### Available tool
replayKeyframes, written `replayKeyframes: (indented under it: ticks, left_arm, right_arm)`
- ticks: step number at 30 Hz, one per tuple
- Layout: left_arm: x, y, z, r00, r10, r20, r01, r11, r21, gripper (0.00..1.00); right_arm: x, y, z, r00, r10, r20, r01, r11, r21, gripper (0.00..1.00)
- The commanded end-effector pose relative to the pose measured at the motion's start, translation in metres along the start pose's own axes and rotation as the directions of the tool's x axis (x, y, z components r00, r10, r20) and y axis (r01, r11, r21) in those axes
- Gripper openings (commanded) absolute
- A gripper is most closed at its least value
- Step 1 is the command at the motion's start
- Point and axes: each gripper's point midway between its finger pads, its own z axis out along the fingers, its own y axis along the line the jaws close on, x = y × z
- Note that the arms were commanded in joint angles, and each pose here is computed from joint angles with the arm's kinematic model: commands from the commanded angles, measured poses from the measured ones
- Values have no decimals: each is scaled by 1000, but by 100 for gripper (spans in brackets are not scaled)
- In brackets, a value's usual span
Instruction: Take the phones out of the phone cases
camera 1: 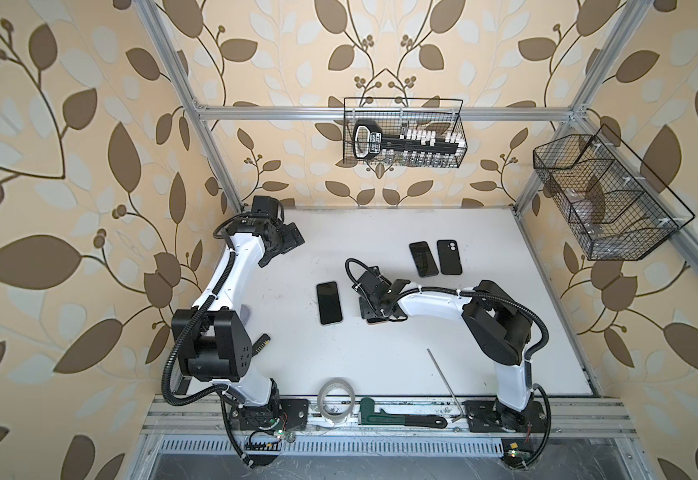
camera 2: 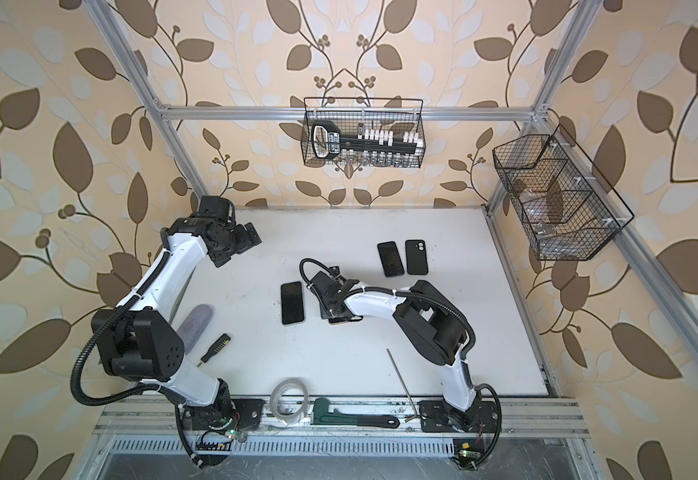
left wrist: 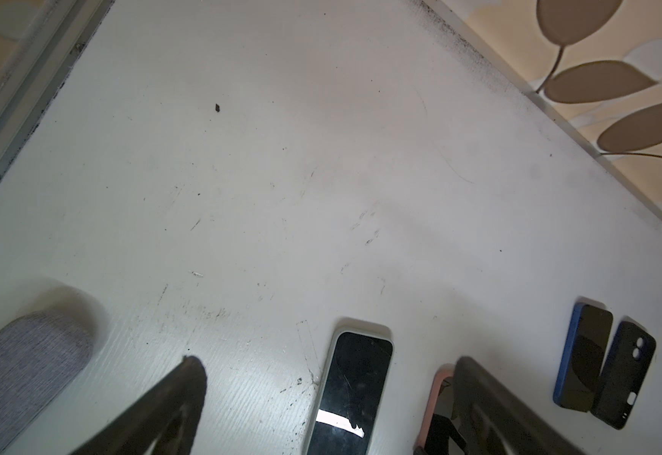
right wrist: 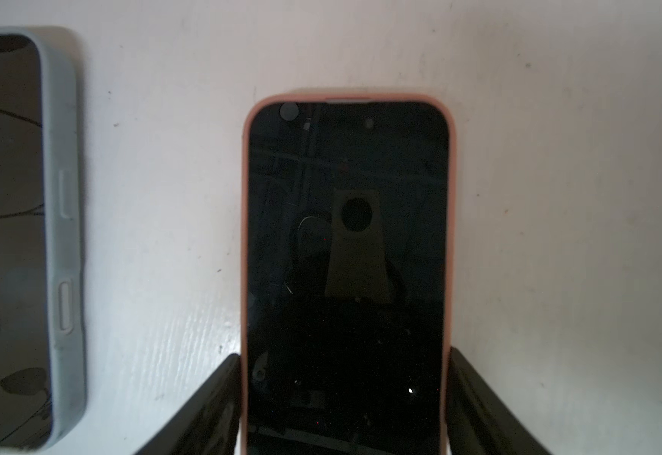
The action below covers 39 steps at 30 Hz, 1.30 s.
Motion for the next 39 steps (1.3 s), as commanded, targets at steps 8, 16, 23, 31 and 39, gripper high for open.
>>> replayKeyframes:
  ticks: [8, 16, 23, 31, 39]
  left_arm:
    - [3, 7, 3, 1000, -24, -18, 24, 1000, -18, 99]
    - [4, 8, 5, 999, -23, -24, 23, 999, -24, 99]
    - [5, 7, 6, 999, -23, -30, 23, 1000, -20, 99]
    - [7, 6, 7, 999, -27, -37, 27, 1000, -13, 99]
    - [34, -21, 8, 982, -116, -146, 141, 974, 176, 99]
  right_arm:
    - [-19, -1, -13, 999, -23, 49, 24, 999, -35, 63]
    - [-28, -11, -19, 998, -36, 61, 39, 998, -43, 64]
    - [-22, -17, -14, 994, -108, 34, 109, 994, -27, 66]
    - [-21, -16, -14, 986, -163, 34, 164, 985, -44, 66]
    - [-23, -17, -17, 982, -187, 29, 188, 977, -97, 66]
